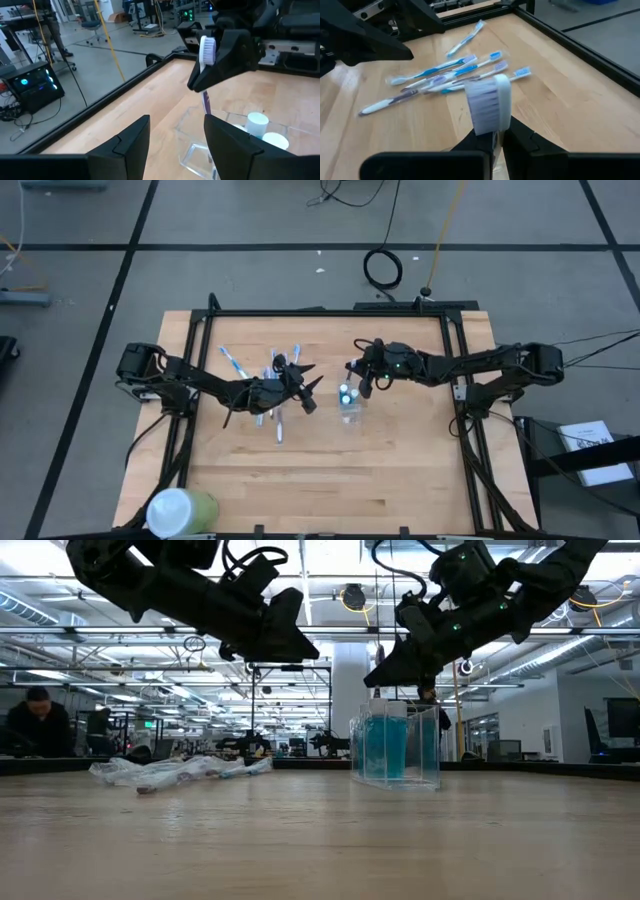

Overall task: Pick & Place toothbrushing station
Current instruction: Put the violet toothbrush into the transparent organizer

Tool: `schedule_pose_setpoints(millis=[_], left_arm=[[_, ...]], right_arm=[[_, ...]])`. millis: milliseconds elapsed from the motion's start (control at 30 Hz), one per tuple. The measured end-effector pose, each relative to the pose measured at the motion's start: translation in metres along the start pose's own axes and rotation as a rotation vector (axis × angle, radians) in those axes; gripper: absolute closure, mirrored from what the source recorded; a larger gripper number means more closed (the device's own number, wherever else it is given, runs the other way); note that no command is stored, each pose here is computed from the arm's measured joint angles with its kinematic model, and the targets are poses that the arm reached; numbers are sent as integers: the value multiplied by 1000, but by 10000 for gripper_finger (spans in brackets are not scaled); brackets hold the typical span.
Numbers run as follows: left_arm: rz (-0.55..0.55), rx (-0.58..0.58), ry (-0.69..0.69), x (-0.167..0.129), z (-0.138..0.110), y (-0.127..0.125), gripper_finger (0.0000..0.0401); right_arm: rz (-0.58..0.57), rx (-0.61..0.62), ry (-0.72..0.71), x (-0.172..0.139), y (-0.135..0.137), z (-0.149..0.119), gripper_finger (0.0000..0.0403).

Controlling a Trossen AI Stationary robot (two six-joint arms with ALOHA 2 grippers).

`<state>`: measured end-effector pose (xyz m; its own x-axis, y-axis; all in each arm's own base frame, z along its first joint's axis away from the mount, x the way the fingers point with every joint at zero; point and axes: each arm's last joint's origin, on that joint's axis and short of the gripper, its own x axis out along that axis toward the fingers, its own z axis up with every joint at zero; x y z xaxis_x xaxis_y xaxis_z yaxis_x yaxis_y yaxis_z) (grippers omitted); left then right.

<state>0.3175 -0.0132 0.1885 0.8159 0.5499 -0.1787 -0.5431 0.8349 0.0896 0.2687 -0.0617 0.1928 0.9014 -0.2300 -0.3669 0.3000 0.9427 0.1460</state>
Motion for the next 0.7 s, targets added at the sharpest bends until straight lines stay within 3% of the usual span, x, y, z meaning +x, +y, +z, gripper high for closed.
schedule_pose_setpoints(millis=[400,700], left_arm=[[0,0,8,0,-1,0,210],[1,6,14,0,-2,0,210]], right_arm=[[-5,-74,13,0,0,-2,352],[1,-102,-68,-11,1,12,273]])
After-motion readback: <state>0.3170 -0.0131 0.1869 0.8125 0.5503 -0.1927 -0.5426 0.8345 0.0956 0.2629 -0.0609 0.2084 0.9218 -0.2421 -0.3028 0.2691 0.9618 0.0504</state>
